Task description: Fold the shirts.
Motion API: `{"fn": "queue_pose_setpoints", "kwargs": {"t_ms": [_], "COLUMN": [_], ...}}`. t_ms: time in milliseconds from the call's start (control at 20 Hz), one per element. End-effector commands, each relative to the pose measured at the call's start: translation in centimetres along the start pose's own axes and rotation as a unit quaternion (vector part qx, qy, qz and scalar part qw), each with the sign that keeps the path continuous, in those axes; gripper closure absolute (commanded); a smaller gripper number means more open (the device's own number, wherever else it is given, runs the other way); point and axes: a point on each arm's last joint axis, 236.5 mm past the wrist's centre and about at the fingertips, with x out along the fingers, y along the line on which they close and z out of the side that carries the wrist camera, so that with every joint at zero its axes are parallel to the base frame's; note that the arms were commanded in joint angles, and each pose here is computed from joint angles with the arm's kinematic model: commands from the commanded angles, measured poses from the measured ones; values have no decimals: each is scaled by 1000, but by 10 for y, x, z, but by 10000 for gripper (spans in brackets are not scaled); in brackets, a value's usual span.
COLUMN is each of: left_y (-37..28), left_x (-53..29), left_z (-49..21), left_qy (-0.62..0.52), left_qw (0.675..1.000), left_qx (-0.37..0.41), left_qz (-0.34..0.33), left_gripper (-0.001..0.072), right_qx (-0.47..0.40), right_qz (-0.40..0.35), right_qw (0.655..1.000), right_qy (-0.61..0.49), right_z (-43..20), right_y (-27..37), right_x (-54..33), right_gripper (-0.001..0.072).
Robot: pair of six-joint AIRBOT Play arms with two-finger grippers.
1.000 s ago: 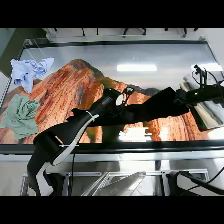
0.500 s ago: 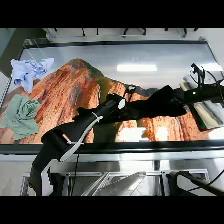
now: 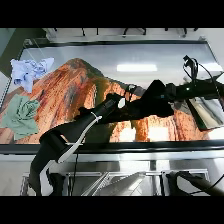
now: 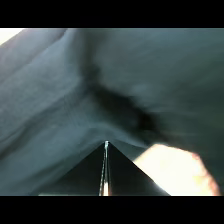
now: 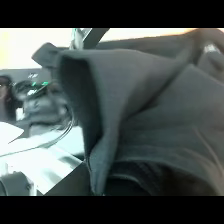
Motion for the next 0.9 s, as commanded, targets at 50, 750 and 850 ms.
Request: {"fn": "queue_pose_setpoints", "kwargs": {"t_ms": [50,750,850], "left_y": [12,207,225], "left_x": [-64,-369,-389], "left_z": [11,-4,-9], "left_qy": [-1,-107,-124], "left_qw": [1000,973,966], "left_qx": [25,-90,-113], "left_qz": [3,185,197], "left_gripper": [690,691,691], "right_qx": [-5,-36,-32], "right_qz": [13,64,73], "right_qw": [1000,997,996], "right_qy": [-26,33,35], "right_z": [15,-1,0], "right_y": [24,91,99], "right_x": [-3,125,156], "right_gripper": [692,693,692]}}
